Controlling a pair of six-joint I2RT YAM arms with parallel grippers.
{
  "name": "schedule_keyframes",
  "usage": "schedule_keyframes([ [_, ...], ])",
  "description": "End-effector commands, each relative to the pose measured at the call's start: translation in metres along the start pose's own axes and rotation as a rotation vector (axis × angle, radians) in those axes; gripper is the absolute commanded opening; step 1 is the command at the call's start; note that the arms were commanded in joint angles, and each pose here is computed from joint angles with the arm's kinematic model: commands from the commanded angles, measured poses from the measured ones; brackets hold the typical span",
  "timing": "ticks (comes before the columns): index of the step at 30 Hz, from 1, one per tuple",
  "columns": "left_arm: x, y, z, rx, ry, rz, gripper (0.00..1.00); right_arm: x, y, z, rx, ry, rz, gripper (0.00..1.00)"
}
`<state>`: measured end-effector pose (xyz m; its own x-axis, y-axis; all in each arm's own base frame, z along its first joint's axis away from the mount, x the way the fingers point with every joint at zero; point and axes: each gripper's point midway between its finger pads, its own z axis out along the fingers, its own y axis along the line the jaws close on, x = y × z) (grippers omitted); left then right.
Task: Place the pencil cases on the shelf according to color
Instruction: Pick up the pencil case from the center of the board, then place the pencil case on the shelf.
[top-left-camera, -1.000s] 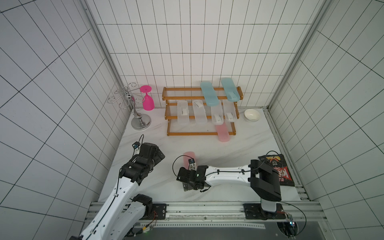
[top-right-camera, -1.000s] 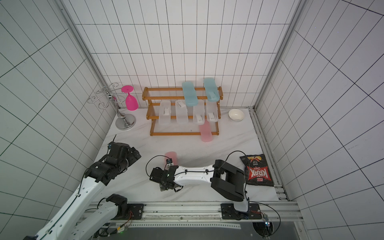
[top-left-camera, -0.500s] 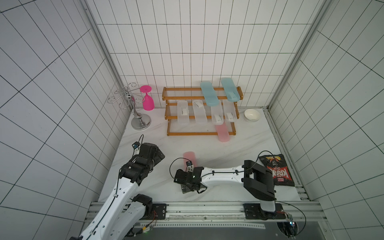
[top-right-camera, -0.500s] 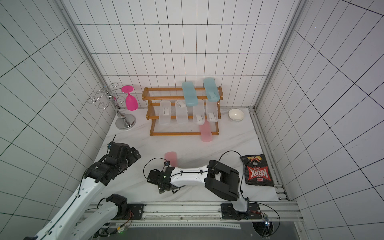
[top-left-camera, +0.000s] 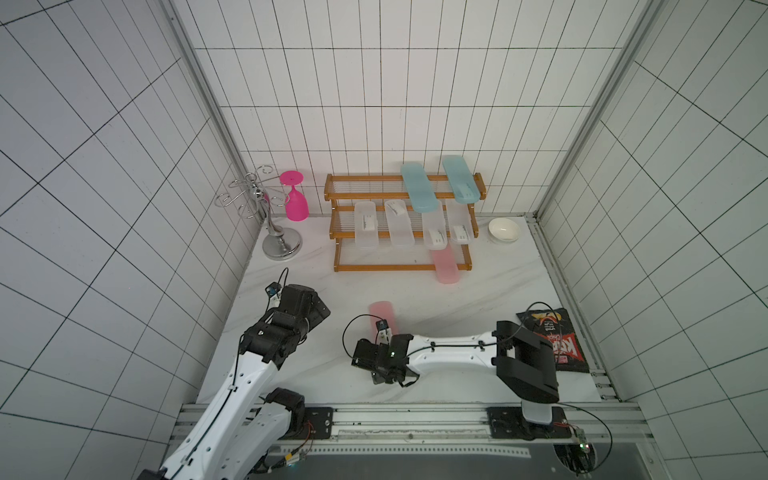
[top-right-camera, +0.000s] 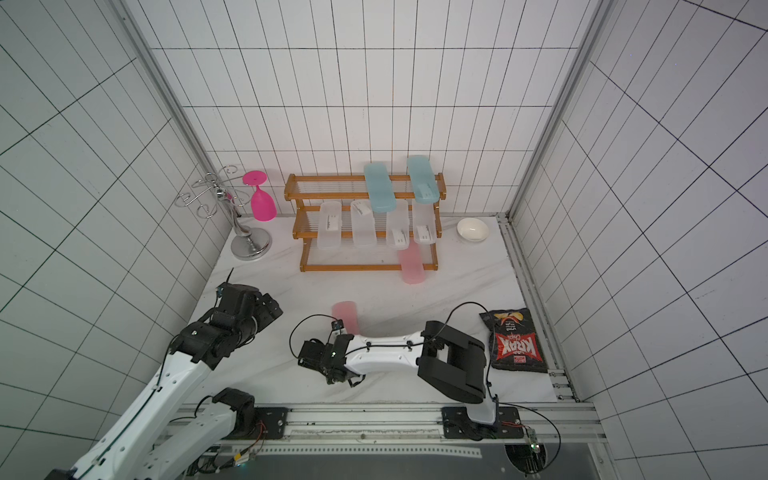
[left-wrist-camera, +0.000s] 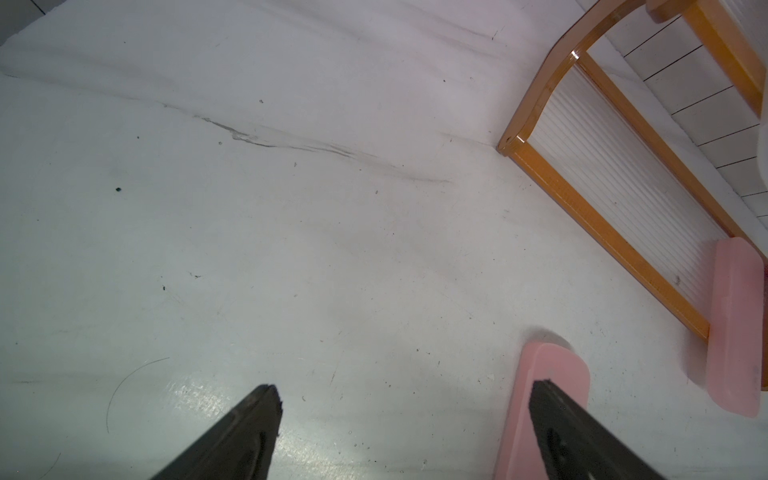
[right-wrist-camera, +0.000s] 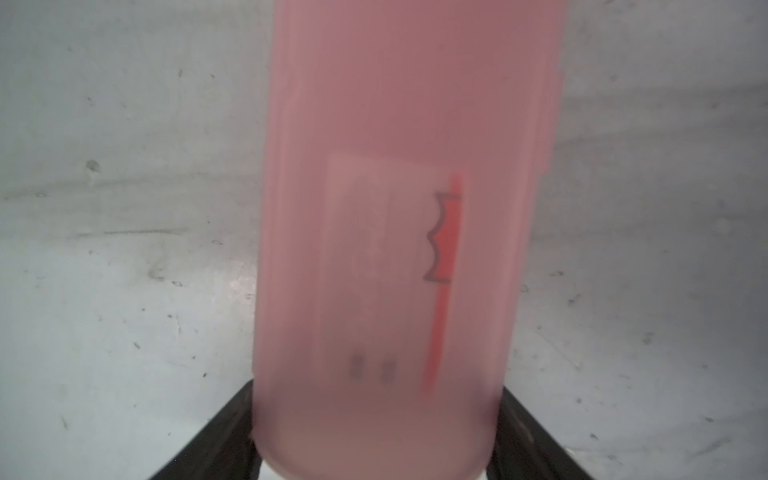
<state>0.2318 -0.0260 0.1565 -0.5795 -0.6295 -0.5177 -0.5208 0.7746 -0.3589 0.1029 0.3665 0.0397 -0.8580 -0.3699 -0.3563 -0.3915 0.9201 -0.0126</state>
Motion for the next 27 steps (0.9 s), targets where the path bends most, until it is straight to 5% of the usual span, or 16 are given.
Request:
schedule_keyframes([
  [1,-0.013,-0.009,-0.007,0.027,-0.039,0.004,0.97,-0.019,-0.027,-0.023,0.028,-0.097,0.021,0.64],
  [12,-0.01,-0.025,0.002,0.056,0.01,0.024,0.98,-0.078,-0.036,-0.041,-0.111,-0.183,0.027,0.63],
  [27,-0.024,-0.032,0.015,0.041,-0.05,0.048,0.98,-0.176,-0.034,0.003,-0.077,-0.223,0.063,0.62],
])
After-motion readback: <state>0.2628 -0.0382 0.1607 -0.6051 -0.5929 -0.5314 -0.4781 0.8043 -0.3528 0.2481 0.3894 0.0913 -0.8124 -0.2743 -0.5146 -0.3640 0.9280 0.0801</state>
